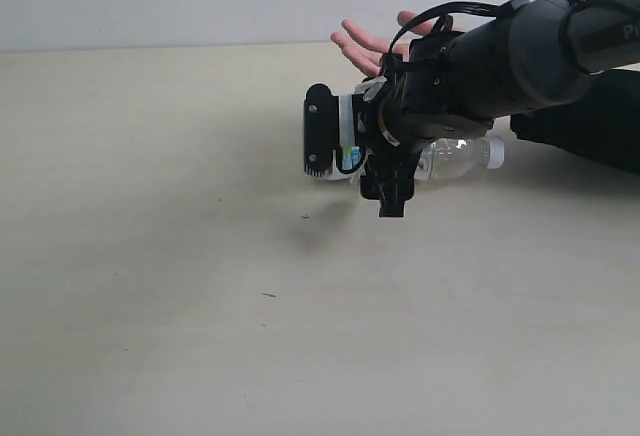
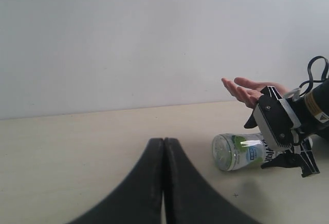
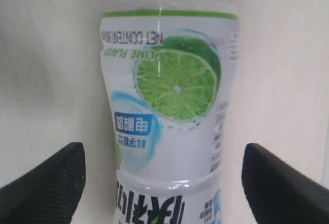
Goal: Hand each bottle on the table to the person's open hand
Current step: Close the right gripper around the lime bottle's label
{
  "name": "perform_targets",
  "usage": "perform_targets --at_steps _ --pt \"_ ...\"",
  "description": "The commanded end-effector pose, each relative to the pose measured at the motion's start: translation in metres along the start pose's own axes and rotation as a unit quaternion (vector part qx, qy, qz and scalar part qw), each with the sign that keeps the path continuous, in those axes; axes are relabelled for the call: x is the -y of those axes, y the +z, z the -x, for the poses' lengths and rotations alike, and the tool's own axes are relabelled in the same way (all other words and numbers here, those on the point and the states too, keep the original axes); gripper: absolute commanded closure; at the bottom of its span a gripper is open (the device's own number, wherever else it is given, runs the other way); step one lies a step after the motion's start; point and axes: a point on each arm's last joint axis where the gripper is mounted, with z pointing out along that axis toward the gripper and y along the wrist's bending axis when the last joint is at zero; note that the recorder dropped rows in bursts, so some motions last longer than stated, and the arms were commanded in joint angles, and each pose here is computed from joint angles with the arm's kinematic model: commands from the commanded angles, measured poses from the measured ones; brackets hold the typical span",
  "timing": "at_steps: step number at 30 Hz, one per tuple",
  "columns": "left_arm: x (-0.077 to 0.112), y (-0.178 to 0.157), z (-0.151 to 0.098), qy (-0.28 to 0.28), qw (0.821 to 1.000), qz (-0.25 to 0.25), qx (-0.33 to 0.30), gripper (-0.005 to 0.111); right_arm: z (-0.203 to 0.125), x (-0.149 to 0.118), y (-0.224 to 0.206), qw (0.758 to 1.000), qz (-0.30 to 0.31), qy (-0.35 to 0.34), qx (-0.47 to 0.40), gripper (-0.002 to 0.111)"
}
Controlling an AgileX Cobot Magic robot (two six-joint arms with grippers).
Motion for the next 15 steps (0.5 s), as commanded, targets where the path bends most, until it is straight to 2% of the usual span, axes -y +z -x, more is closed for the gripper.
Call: perform_targets --at_steps 1,15 --pt "0.0003 -0.0005 0.0012 0.000 1.000 -0.002 0.007 0.107 0.0027 0.0020 -0.0010 1.000 -0.005 0.001 0.008 0.030" --pt "0.0003 -0.0005 0.0012 0.000 1.000 -0.002 0.007 0.107 0.0017 0.0021 -0.0002 1.000 -0.005 0.006 0.006 0.030"
